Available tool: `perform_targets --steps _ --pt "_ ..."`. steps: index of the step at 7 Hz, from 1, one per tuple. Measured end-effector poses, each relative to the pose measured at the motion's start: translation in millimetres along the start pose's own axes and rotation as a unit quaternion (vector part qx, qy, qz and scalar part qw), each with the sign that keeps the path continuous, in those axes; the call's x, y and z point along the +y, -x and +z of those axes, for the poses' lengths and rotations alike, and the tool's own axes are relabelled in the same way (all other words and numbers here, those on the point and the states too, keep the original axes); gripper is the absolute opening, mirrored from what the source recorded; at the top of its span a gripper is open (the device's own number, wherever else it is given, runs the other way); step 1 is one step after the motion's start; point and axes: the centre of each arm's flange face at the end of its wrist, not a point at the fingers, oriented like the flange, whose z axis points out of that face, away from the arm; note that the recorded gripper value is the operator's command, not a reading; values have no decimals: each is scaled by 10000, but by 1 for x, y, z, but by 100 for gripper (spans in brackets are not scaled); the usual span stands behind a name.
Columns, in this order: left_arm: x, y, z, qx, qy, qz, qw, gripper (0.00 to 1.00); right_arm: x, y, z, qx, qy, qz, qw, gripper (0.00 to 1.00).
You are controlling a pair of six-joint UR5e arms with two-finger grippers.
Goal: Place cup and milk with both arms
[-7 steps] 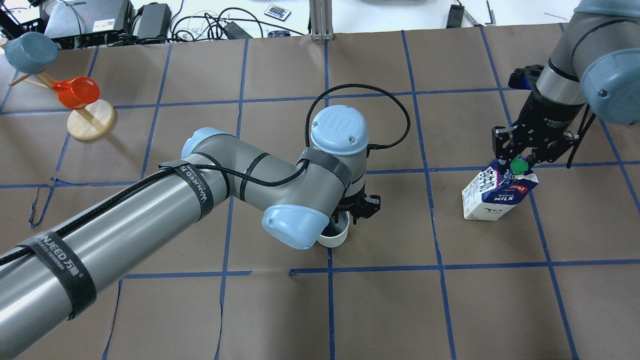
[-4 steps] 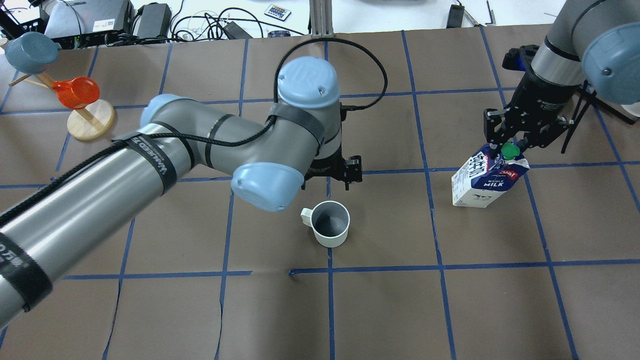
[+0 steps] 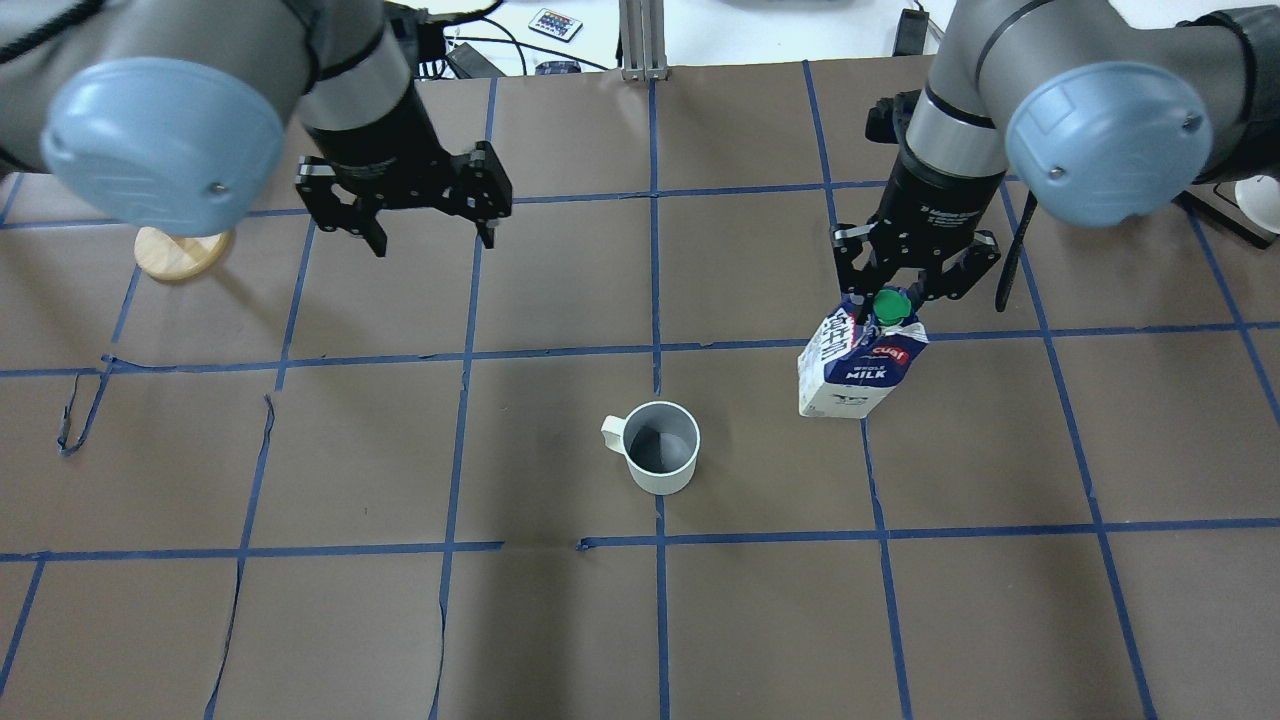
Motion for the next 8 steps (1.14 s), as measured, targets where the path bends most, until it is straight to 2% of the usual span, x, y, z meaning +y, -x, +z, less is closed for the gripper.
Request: perform_targets --steps 3,5,8 --pt "-10 71 -28 15 -243 -205 9995 100 10 56 20 49 11 -397 9992 35" --pt "-12 76 -30 29 -251 -82 9996 100 14 74 31 95 77 -549 9984 40" --pt "-12 77 -30 51 -232 -6 9997 100 16 85 41 129 146 -573 9982 40"
